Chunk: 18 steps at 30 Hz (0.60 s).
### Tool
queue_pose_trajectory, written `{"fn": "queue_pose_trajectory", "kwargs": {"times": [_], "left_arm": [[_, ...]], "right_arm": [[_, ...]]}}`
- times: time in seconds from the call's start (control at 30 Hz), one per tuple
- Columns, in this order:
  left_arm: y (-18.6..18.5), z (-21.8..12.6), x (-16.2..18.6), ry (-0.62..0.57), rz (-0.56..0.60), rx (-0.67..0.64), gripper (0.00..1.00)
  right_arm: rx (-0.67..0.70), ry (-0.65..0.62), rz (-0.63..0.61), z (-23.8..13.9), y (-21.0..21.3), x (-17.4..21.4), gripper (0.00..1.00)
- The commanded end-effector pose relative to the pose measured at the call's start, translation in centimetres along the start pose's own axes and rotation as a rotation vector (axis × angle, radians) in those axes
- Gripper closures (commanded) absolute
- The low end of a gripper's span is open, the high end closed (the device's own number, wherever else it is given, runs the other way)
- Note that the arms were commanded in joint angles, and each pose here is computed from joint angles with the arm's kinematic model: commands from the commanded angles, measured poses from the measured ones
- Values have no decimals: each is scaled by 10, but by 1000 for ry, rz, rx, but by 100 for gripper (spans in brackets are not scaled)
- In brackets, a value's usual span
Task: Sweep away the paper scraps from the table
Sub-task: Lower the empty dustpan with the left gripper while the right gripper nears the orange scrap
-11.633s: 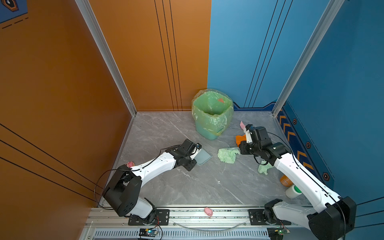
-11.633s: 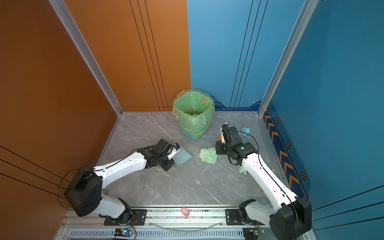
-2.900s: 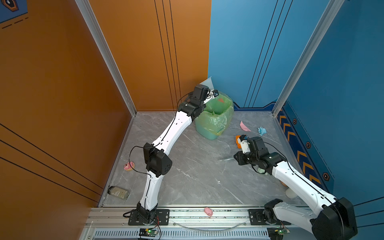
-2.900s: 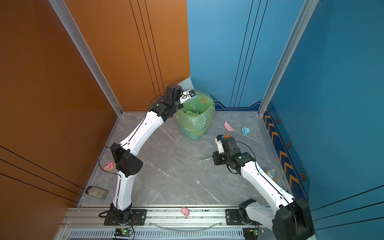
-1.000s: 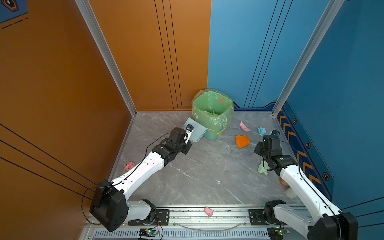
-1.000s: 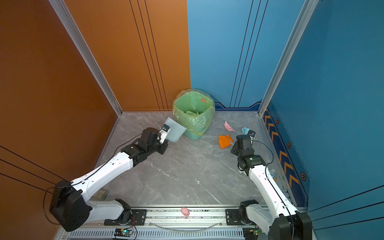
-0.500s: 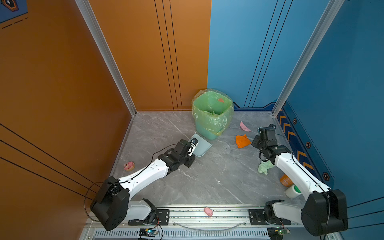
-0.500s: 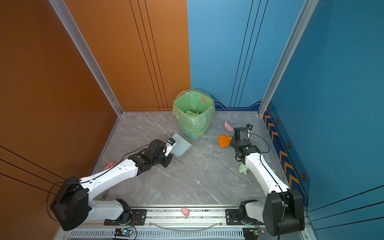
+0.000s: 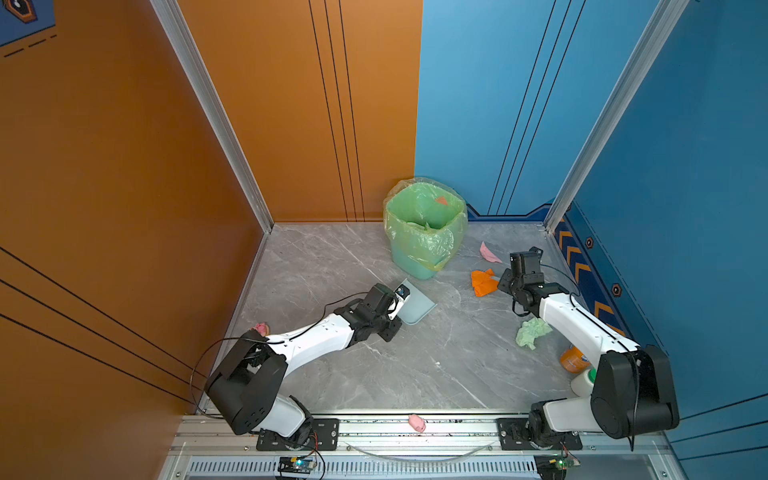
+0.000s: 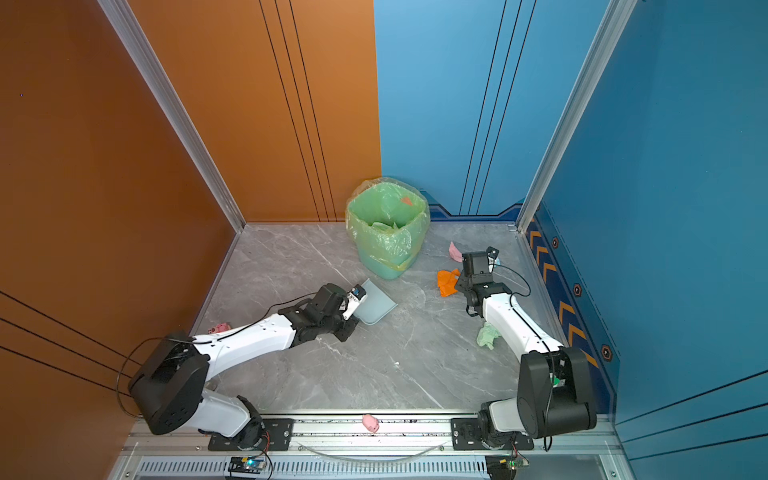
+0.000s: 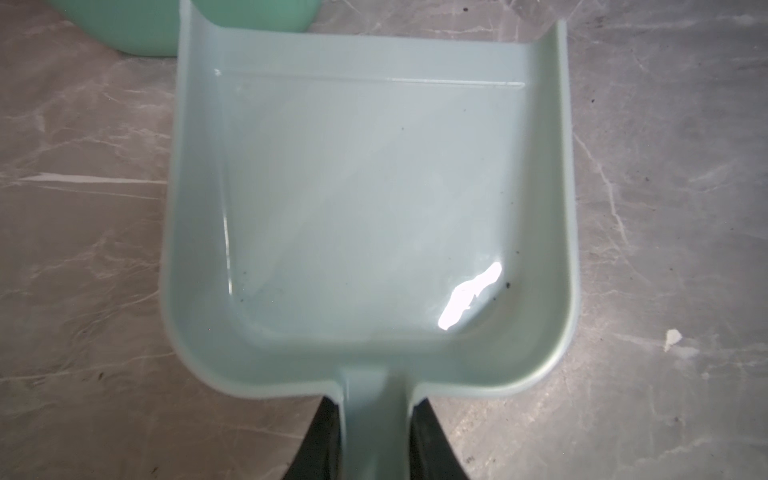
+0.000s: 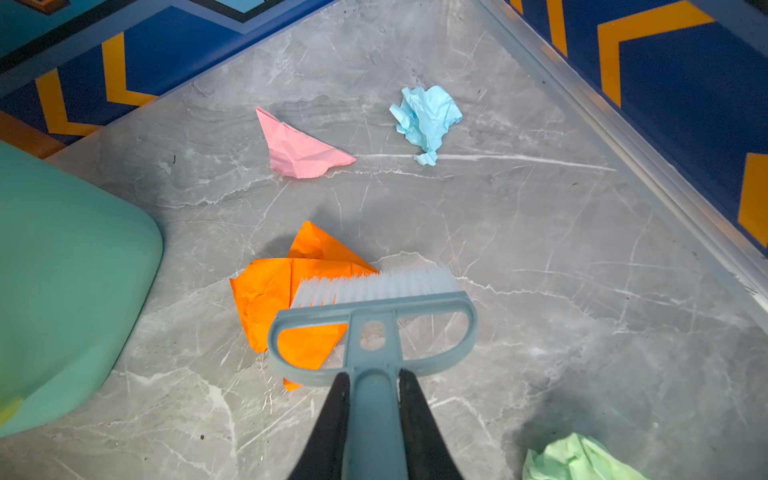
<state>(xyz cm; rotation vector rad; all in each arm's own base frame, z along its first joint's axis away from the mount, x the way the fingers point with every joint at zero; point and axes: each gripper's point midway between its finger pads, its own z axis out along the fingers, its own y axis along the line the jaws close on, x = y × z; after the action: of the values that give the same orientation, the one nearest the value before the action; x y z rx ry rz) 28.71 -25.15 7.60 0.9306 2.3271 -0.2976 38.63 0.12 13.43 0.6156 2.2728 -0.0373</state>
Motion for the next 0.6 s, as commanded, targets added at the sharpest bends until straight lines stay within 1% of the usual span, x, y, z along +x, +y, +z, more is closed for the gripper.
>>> {"fn": "queue_pose_trajectory", "kwargs": {"times": [0.0,0.17,0.2,0.23,0.33,0.57], "left_arm": [[-18,7,-10,0,11,73,100],[-32,19,-9,46,24,130,100],[-33,22,-11,50,27,132,100],[-34,24,-3,91,27,134,100],[-38,31,1,128,40,143,100],[-44,40,5,168,58,146,100]], "right_arm": [[0,-29,4,2,3,-11,100],[-2,1,-9,7,4,-2,100],[-3,4,-11,7,3,0,100],[-3,7,-13,7,3,3,100],[0,18,-16,9,2,10,100],[-6,54,-46,13,8,27,100]]}}
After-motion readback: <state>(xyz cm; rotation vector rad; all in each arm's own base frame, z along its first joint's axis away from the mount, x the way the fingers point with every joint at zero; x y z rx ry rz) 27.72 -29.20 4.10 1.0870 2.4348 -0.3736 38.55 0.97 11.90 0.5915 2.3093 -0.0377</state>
